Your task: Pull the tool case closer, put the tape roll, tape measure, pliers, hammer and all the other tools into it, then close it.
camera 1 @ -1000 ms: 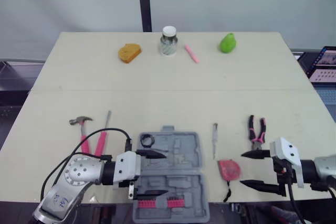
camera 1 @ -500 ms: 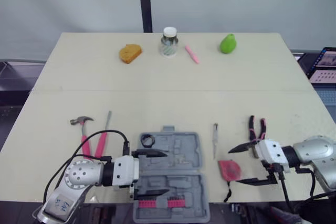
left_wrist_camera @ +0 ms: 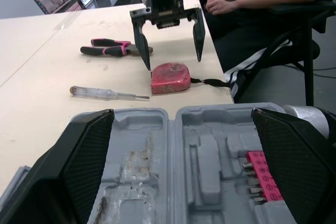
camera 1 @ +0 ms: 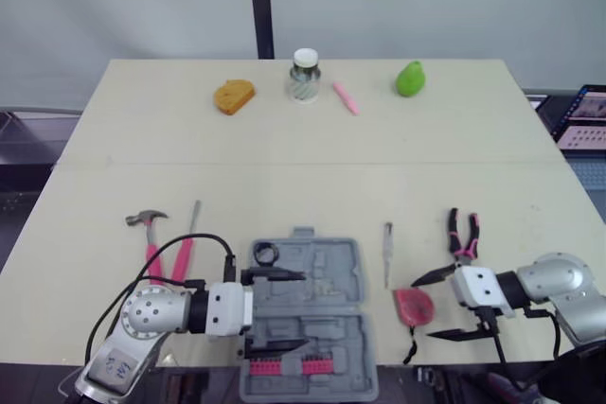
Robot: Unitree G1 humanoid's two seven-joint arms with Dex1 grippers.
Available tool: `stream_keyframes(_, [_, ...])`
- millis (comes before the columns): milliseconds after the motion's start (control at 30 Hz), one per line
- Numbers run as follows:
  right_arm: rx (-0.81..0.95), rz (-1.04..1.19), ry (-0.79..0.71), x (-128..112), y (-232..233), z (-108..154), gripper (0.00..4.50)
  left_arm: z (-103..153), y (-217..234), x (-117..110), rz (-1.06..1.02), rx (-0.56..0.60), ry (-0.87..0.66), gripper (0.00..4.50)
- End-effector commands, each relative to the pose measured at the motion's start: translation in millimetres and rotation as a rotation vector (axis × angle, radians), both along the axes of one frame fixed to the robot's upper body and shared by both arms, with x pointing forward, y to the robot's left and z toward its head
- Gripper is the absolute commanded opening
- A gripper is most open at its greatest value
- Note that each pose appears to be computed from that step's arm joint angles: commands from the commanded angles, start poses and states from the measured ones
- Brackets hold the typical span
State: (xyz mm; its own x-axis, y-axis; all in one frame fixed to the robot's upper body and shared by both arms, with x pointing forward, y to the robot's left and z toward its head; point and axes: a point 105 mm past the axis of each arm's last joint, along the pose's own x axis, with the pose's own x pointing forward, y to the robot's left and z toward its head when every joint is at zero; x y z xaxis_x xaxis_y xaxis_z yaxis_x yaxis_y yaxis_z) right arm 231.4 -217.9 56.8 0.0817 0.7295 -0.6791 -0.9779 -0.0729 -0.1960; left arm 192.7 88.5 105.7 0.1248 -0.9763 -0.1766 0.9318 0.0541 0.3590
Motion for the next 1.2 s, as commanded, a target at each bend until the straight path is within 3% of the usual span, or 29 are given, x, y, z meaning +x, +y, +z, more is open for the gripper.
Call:
stream_keyframes(33, [-0.014,0.007,-0.041,6,0,-3,4.47,2,-4,-2,-0.010,-0.011,-0.020,4.50])
stream_keyframes(1000, [0.009,0.003,-0.038,11,0,-20,4.47,4,-6,1,0.004,0.001,-0.043,4.50])
stream_keyframes(1167, [0.012,-0.003,-0.042,12,-1,-22,2.93,4,-6,1,0.005,0.000,-0.043,4.50])
stream_keyframes(1200, [0.013,-0.005,-0.043,13,-1,-23,2.93,4,-6,1,0.005,0.000,-0.043,4.50])
